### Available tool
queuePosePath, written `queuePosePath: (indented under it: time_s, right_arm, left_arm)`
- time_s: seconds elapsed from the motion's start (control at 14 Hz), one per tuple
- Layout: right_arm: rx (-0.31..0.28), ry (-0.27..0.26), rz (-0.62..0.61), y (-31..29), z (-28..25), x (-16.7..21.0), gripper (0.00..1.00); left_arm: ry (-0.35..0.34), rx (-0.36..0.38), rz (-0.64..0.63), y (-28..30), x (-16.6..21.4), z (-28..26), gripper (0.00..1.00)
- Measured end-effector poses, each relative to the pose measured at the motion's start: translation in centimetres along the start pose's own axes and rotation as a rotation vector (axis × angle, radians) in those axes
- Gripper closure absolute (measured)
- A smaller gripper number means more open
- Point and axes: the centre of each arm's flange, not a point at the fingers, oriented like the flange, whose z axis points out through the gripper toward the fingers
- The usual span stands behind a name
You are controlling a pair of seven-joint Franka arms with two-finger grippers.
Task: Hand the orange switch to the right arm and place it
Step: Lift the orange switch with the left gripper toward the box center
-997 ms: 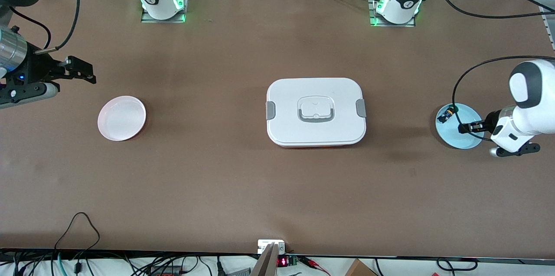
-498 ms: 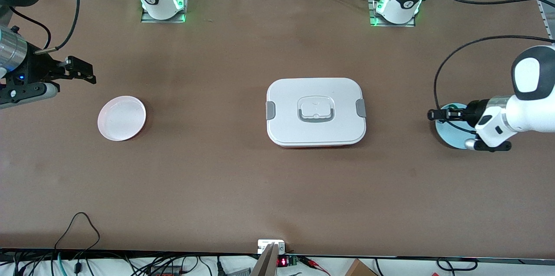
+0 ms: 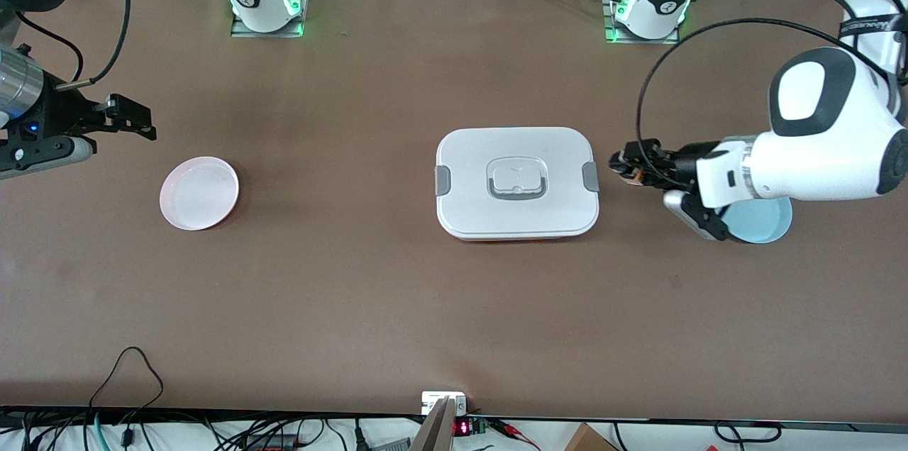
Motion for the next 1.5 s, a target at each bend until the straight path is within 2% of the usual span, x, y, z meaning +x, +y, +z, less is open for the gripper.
queuePosePath:
  time_s: [0.14,0.43,0.64,0.78,0.93,1.0,1.14,1.28,1.5]
  right_arm:
    - [-0.003,0.012,0.003,0.3,0.2,0.3,0.0]
    - [-0.003,0.015,0.016,1.2,1.0,0.9,0.0]
    - [-0.004,0.018,0.015,1.2,1.2,1.1,0.0]
    - [-0.001,0.008,0.005,1.0,1.8,1.3,0.0]
    - [0.006,-0.007,-0.017,0.0,2.7,1.9,0.0]
    - [0.029,-0.018,-0.031,-1.1,3.2,2.1,0.0]
    - [0.155,-0.05,-0.047,-3.7,3.9,2.2,0.0]
    - [0.321,-0.064,-0.043,-5.5,4.6,2.5,0.0]
    - [0.603,-0.064,-0.006,-7.4,6.7,4.2,0.0]
  left_arm:
    - [0.059,-0.085,0.155,1.9,0.9,0.5,0.28]
    - [0.228,-0.057,0.526,7.2,3.8,2.4,0.28]
    - [0.335,-0.083,0.648,12.3,4.9,5.2,0.28]
    - [0.4,-0.07,0.715,15.1,5.3,6.3,0.28]
    - [0.432,-0.063,0.769,16.5,5.5,6.7,0.28]
    - [0.457,-0.079,0.782,16.7,5.5,6.6,0.28]
    - [0.548,-0.114,0.819,16.3,5.7,5.9,0.28]
    - [0.631,-0.13,0.844,15.5,5.8,5.9,0.28]
    - [0.676,-0.129,0.854,14.8,5.6,7.0,0.28]
